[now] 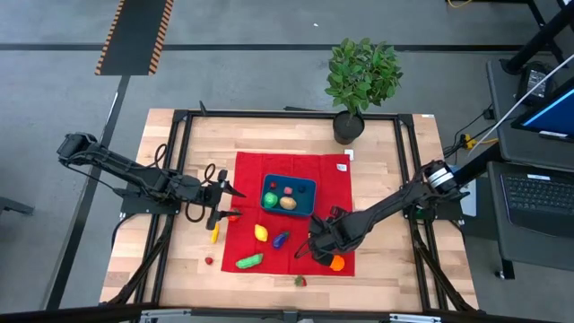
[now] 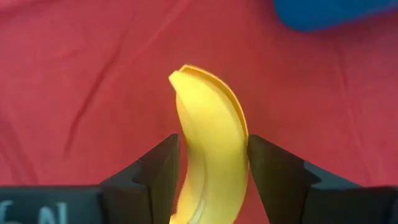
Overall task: Pick and placing Produce into tupperware
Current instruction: Put the yellow banana into the blue bin
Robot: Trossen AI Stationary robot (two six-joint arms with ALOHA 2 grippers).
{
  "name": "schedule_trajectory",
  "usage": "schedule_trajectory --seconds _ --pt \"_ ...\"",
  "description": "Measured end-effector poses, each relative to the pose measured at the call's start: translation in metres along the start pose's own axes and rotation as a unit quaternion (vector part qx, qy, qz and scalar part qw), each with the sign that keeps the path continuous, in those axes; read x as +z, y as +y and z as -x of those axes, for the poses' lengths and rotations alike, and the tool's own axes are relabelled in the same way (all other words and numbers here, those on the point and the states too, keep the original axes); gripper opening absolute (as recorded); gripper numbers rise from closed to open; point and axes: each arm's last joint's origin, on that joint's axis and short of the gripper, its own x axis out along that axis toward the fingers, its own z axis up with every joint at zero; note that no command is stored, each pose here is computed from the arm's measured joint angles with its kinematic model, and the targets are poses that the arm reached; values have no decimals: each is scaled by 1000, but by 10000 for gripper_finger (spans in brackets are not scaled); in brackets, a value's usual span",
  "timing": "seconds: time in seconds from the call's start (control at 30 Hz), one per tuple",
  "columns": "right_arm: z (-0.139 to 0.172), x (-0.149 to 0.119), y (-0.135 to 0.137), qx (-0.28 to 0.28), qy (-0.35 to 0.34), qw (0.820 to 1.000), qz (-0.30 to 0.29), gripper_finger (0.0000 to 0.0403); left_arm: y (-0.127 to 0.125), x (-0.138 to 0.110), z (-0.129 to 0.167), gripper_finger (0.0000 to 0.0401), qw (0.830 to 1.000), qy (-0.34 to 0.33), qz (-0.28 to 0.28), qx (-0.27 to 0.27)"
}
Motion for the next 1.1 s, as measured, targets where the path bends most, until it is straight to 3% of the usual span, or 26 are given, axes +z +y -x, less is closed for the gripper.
schedule_trajectory --seconds 0.8,1.1 --pt "-13 -3 3 -2 19 1000 3 190 0 -1 0 255 1000 4 1 0" --pt "-12 -3 3 -1 20 1000 4 140 0 -1 0 255 1000 4 1 0"
